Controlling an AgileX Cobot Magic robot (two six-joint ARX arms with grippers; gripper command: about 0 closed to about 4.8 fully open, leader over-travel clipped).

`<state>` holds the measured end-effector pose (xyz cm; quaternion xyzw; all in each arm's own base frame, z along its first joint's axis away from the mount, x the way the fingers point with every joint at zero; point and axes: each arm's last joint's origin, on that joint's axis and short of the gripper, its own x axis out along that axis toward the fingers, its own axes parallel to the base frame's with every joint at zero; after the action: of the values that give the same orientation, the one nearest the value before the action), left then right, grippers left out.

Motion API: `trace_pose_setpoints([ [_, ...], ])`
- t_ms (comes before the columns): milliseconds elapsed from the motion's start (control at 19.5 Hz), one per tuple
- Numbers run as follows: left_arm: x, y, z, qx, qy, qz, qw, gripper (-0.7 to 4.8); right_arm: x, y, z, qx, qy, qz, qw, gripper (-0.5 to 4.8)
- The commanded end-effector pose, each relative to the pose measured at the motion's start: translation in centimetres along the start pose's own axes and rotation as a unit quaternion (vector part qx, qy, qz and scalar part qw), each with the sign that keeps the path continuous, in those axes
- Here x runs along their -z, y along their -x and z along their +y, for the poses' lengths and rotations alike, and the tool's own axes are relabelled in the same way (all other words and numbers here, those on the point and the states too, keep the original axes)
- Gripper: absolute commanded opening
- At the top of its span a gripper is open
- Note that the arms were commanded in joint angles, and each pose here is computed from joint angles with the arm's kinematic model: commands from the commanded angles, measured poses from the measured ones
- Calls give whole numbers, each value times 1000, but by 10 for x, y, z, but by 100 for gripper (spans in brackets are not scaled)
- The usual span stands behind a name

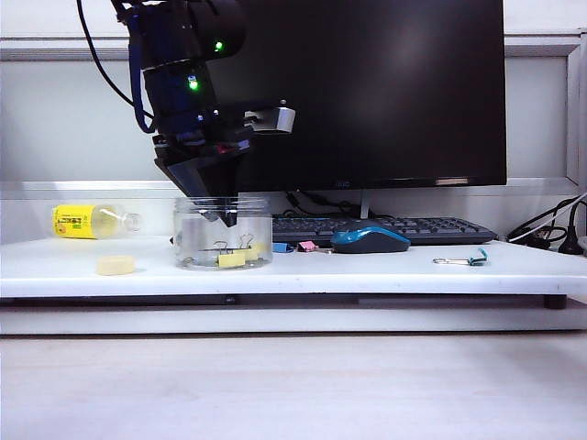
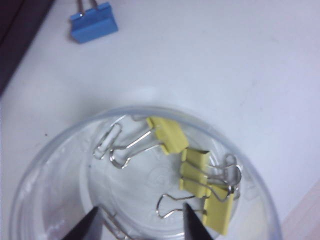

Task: Take the clips out of the round transparent plastic box and place them on the table.

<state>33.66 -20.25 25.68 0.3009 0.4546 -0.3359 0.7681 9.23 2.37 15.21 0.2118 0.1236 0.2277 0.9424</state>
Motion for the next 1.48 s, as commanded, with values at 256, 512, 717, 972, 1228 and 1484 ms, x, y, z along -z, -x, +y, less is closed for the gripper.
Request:
trace_pose_setpoints([
  [256, 3, -1, 2, 3, -21, 11, 1000, 219, 0, 0, 0, 2, 3, 1, 1000, 22],
  [512, 3, -12, 2, 8, -25, 24, 999, 219, 1, 0, 0, 2, 3, 2, 1000, 22],
  [717, 3, -18, 3, 9, -30, 26, 999, 219, 1, 0, 0, 2, 3, 2, 1000, 22],
  [972, 2, -28, 4, 8, -29, 25, 999, 217, 0, 0, -1, 10, 3, -2, 1000, 22],
  [1228, 0, -43, 5, -1, -21, 21, 1000, 215, 0, 0, -1, 13, 3, -2, 1000, 22],
  [1484, -4, -53, 8, -13, -1, 3, 1000, 215, 0, 0, -1, 14, 3, -3, 1000, 22],
])
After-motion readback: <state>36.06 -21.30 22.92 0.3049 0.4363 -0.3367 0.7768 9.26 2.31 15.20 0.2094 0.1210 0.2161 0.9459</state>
